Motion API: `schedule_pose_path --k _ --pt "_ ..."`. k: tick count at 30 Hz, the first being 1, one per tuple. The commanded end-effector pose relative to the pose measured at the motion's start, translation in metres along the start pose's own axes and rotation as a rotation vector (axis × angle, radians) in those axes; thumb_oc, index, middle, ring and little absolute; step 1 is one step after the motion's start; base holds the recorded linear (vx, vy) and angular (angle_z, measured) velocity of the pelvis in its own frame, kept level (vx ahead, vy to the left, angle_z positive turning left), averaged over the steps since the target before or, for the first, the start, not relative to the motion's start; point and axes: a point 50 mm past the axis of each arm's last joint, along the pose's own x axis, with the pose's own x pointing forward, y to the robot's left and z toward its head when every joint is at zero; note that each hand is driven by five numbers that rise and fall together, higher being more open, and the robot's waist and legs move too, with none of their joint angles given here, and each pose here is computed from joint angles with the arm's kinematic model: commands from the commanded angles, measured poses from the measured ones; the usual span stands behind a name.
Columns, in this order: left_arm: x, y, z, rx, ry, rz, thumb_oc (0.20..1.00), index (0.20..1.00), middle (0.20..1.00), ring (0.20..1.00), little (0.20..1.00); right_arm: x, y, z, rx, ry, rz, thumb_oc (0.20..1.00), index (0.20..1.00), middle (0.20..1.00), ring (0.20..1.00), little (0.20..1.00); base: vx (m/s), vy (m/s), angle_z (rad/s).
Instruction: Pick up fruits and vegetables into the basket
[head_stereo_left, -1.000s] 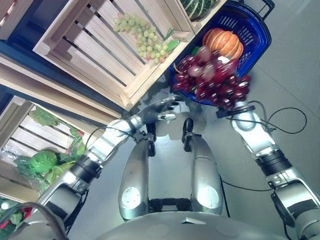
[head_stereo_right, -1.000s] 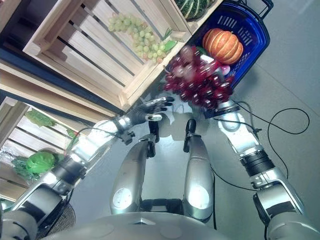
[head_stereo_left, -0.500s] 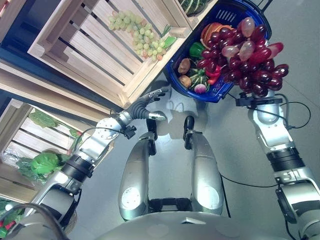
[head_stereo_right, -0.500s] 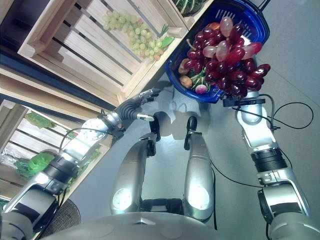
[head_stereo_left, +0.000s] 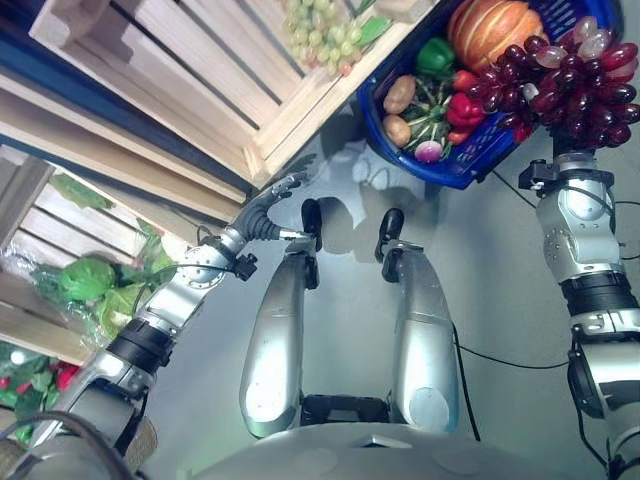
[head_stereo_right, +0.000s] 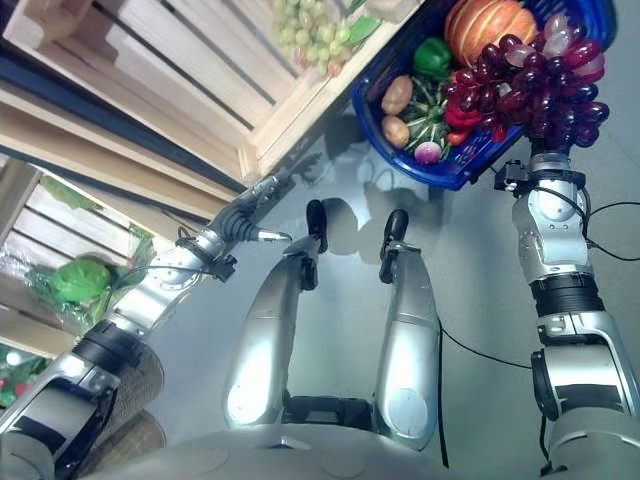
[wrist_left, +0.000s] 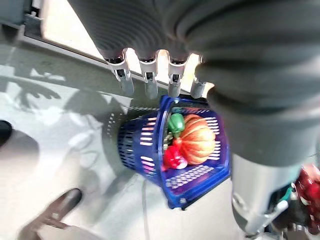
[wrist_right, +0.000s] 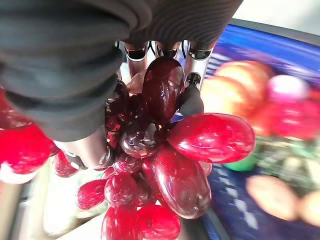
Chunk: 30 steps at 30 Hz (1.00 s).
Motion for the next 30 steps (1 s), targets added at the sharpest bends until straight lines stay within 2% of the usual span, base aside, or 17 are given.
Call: schedule_pose_path --k 1,8,14,23,24,25,30 --pt "-0.006 -0.020 0.017 0.005 -0.092 -0.039 1.000 1.000 1.000 1.000 1.000 0.019 -0.016 0.037 0.038 -0.097 -0.031 0.200 0.200 0.200 0.200 0.200 0.04 -0.060 0.05" --pt "0.000 -0.034 0.014 -0.061 -0.068 -0.035 1.000 1.000 1.000 1.000 1.000 0.036 -0.029 0.027 0.090 0.039 -0.146 0.200 0.200 0.200 0.200 0.200 -0.01 -0.043 0.08" --pt "0.004 -0.042 0.013 -0.061 -0.068 0.001 1.000 1.000 1.000 1.000 1.000 0.043 -0.031 0.021 0.107 0.158 -0.146 0.200 0.200 0.200 0.200 0.200 0.00 -0.004 0.02" --pt "0.003 -0.044 0.014 -0.015 -0.092 0.002 1.000 1.000 1.000 1.000 1.000 0.031 -0.047 -0.019 0.218 0.419 -0.234 0.200 0.200 0.200 0.200 0.200 -0.01 -0.027 0.02" --pt "0.003 -0.045 0.015 -0.007 -0.098 0.000 1.000 1.000 1.000 1.000 1.000 0.030 -0.049 -0.020 0.234 0.415 -0.256 0.291 0.291 0.291 0.291 0.291 -0.02 -0.033 0.02" --pt "0.003 -0.045 0.015 -0.001 -0.100 -0.002 1.000 1.000 1.000 1.000 1.000 0.029 -0.050 -0.020 0.242 0.410 -0.265 1.000 1.000 1.000 1.000 1.000 -0.02 -0.034 0.02" --pt "0.004 -0.050 0.016 0.039 -0.106 -0.008 1.000 1.000 1.000 1.000 1.000 0.026 -0.053 -0.027 0.218 0.422 -0.301 1.000 1.000 1.000 1.000 1.000 -0.02 0.007 0.01"
